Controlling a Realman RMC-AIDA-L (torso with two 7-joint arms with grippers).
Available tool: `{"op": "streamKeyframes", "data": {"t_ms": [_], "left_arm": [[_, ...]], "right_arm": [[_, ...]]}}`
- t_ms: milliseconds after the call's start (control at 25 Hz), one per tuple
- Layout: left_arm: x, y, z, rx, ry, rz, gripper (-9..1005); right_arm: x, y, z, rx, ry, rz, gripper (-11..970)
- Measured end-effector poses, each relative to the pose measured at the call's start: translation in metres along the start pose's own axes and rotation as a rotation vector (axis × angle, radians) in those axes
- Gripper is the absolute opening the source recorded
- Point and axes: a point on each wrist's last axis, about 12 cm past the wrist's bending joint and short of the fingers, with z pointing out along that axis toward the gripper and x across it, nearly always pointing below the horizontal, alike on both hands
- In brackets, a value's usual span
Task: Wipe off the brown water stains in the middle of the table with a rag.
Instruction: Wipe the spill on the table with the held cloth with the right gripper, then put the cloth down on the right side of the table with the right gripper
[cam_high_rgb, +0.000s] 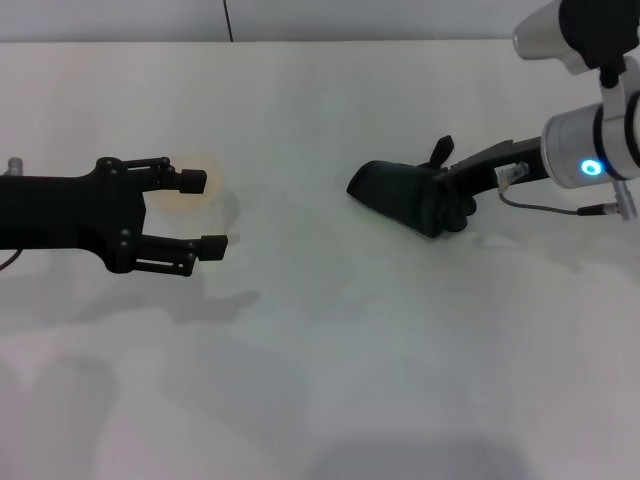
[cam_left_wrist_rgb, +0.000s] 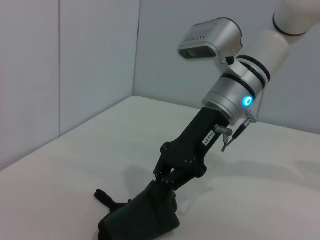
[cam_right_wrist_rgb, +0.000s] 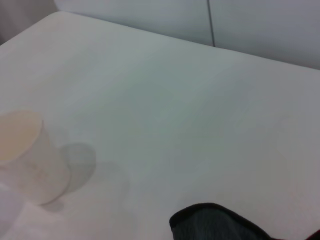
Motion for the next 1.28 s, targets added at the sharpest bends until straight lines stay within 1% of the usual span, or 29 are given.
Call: {"op": "streamKeyframes", "data": {"t_ms": [240,480,680,1000,1280], "left_arm": [[0.000,0.001,-0.001,-0.004,-0.001,0.002,890],[-0.001,0.001,-0.002,-0.012,-0.008,0.006,890],[0.004,0.000,-0.006,-0.026,-0.011,-0.004,890],[0.005,0.000,-0.008,-0.043,-0.022,-0.004,890],[0.006,0.000,-0.009,-0.051,-0.031,-0.005,890]], "right_arm": [[0.005,-0.005,-0.005,0.011,-0.009,0.022,88],[0.012,-0.012,-0.015,0.026,-0.026,0.045,92],[0.016,-0.019,-0.023,0.033,-0.031,0.071,96],[0.031,-0.029,-0.039,0.056,-0.027,0.100,103],[0.043,-0.030,-0.052,0.063,-0.022,0.107,108]]}}
